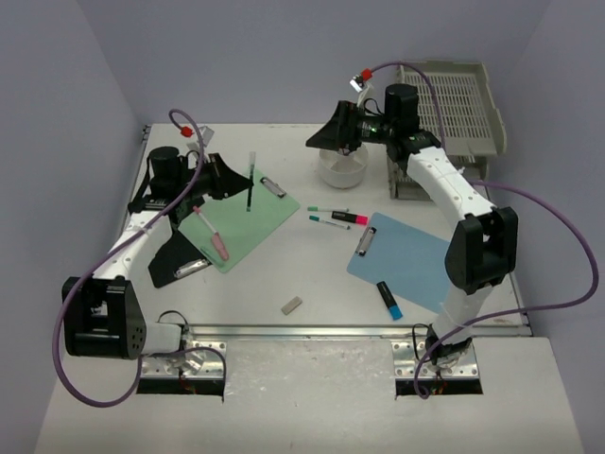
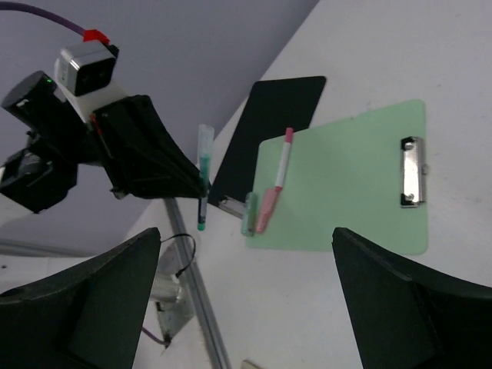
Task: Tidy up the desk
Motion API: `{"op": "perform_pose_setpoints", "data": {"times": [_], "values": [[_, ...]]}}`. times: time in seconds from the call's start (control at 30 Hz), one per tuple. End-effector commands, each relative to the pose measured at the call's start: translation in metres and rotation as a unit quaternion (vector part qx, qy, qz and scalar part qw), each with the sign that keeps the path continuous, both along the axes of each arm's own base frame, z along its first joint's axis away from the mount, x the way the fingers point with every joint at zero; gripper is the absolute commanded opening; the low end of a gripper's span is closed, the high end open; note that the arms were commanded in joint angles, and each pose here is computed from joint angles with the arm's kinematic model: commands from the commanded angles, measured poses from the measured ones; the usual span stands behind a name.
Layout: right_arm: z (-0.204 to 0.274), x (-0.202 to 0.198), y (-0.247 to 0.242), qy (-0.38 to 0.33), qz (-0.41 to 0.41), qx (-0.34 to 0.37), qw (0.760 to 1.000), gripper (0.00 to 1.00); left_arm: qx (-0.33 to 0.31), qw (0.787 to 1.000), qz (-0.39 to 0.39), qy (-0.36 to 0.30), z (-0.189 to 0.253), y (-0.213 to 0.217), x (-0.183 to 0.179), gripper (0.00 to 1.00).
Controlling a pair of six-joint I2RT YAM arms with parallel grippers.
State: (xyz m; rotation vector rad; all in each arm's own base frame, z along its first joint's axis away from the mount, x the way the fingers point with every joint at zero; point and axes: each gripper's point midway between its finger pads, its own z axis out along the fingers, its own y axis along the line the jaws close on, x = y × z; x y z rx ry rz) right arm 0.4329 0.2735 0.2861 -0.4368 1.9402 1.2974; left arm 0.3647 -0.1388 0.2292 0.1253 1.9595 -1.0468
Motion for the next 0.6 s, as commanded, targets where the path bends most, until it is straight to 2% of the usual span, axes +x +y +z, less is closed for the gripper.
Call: {"op": "perform_pose_setpoints", "data": {"times": [0.0, 0.13, 0.3, 0.57], "values": [[0.039, -0.025, 0.037, 0.014, 0.097, 0.084, 0.992, 0.91, -0.026, 0.990, -0.126, -0.057, 0.023, -0.041, -0.040, 0.00], [0.044, -0.045, 0.060, -0.003, 0.142, 0.083, 0.986, 0.90, -0.018, 0.984, -0.156, -0.087, 0.035, -0.060, -0.055, 0.00], [0.028, -0.061, 0.082, -0.004, 0.171, 0.066, 0.983, 0.86, -0.015, 0.979, -0.173, -0.105, 0.043, -0.074, -0.064, 0.00], [0.015, -0.072, 0.087, 0.013, 0.186, 0.068, 0.980, 0.68, -0.010, 0.981, -0.162, -0.106, 0.045, -0.073, -0.058, 0.00]]}}
